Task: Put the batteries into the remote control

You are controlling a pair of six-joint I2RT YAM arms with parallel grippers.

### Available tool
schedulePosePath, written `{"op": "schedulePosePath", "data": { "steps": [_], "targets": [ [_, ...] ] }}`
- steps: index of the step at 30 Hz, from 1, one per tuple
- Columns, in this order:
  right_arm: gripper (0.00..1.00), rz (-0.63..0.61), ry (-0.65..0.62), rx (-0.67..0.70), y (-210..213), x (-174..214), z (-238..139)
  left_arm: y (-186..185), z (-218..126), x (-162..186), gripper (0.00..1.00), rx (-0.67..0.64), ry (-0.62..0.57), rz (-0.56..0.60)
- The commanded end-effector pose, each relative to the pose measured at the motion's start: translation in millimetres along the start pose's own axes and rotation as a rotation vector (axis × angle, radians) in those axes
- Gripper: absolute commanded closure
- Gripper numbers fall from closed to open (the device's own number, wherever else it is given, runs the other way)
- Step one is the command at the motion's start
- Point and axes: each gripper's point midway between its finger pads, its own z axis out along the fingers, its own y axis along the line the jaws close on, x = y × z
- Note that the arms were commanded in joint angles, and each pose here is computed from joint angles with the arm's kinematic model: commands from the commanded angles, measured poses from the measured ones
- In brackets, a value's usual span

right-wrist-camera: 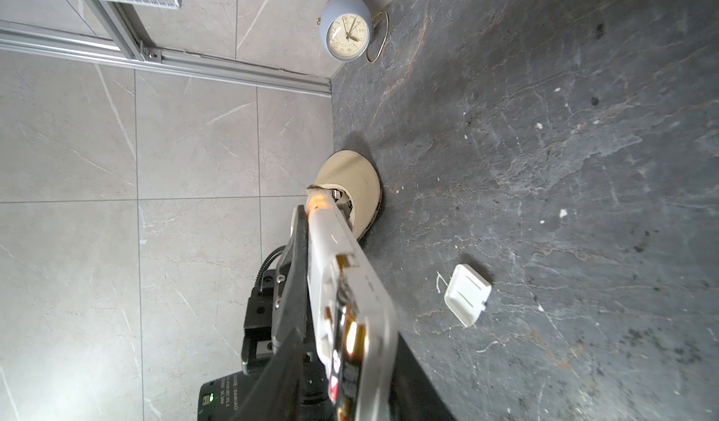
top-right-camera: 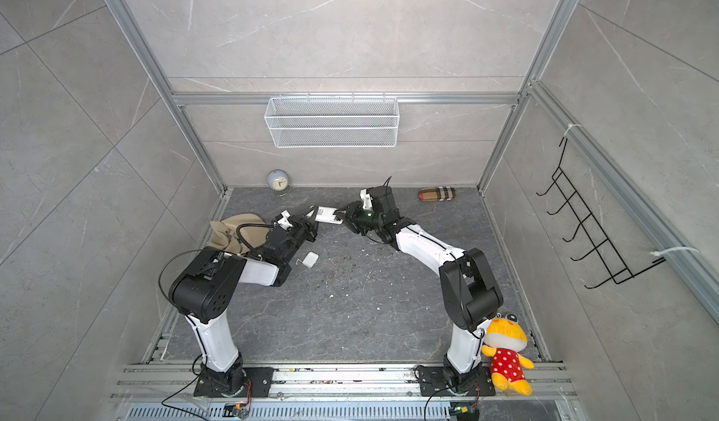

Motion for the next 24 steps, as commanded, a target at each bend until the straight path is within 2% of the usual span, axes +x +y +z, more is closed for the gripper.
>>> {"op": "schedulePosePath", "data": {
  "steps": [1,18,21,24],
  "targets": [
    [0.68,0.000,0.002,-0.027,2.8,1.3,4.5,-47.7,0.8,10.3,1.00,0.136,0.040,0.009],
    [0.80,0.016,0.016,-0.023,-4.2,4.9,10.7,-53.0,0.9,14.1,1.00,0.146,0.057,0.014],
    [0.90,0.020,0.016,-0.027,-4.4,5.5,10.8,-56.7,0.8,14.5,1.00,0.155,0.058,0.018],
    [0.91,0.023,0.016,-0.030,-3.5,5.6,10.5,-56.4,0.7,14.6,1.00,0.153,0.058,0.018]
  ]
}}
